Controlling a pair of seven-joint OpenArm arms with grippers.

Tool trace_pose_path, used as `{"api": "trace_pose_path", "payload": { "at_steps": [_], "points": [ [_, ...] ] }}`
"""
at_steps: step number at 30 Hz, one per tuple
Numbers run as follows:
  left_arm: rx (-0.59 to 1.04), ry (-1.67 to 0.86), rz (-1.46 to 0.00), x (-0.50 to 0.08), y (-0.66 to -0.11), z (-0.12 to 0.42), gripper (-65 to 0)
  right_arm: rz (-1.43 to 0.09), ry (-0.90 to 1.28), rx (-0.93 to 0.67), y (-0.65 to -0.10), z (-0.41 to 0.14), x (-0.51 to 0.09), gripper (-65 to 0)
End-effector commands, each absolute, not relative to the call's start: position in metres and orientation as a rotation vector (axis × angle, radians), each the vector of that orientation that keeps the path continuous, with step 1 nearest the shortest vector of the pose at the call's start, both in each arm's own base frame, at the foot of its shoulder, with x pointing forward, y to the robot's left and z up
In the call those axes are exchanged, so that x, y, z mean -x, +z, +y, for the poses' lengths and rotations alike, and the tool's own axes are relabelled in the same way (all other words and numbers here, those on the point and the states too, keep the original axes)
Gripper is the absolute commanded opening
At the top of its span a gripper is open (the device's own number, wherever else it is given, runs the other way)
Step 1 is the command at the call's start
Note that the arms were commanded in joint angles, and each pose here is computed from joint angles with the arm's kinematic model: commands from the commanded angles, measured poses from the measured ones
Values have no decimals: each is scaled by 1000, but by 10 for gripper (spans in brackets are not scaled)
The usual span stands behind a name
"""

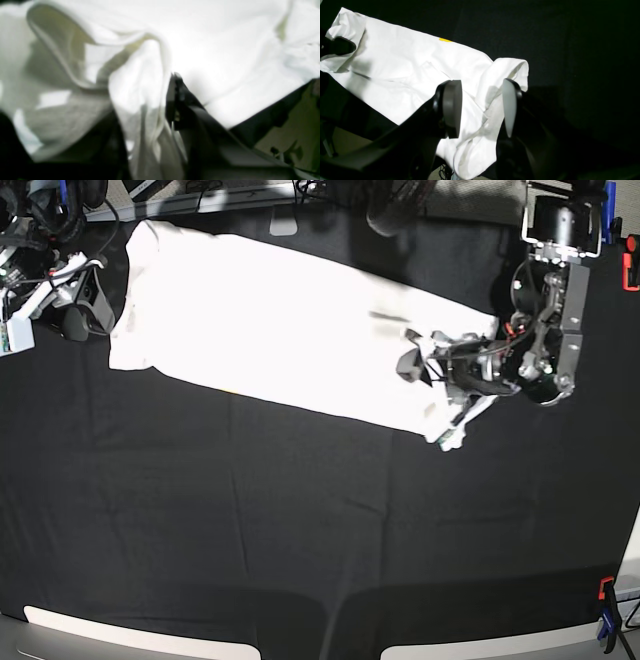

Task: Layout the t-shirt on the table in an organized manner, then fold the t-shirt properly
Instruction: 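Drag the held shirt end toward the right gripper with the left gripper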

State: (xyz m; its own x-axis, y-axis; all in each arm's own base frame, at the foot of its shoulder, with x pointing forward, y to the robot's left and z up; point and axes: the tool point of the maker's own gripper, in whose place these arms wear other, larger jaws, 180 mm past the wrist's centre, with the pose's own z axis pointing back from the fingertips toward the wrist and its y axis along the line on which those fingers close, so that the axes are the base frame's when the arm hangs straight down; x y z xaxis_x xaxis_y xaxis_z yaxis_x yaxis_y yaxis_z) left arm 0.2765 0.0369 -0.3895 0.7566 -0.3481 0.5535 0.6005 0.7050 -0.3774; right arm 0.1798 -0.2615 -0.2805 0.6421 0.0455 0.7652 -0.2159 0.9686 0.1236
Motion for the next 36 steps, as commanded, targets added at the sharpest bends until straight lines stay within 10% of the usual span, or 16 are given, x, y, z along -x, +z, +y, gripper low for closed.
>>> {"api": "trace_pose_path", "payload": {
  "at_steps": [1, 23, 36],
  "points": [
    [584, -575, -528, -287, -373, 33, -650, -911, 178, -210, -268, -260, -186, -395],
    [738, -535, -659, -265, -364, 9, -650, -916, 177, -211, -267, -260, -186, -395],
    [968, -469, -636, -253, -337, -11, -520, -919, 177, -211, -267, -260, -187, -396]
  ]
}}
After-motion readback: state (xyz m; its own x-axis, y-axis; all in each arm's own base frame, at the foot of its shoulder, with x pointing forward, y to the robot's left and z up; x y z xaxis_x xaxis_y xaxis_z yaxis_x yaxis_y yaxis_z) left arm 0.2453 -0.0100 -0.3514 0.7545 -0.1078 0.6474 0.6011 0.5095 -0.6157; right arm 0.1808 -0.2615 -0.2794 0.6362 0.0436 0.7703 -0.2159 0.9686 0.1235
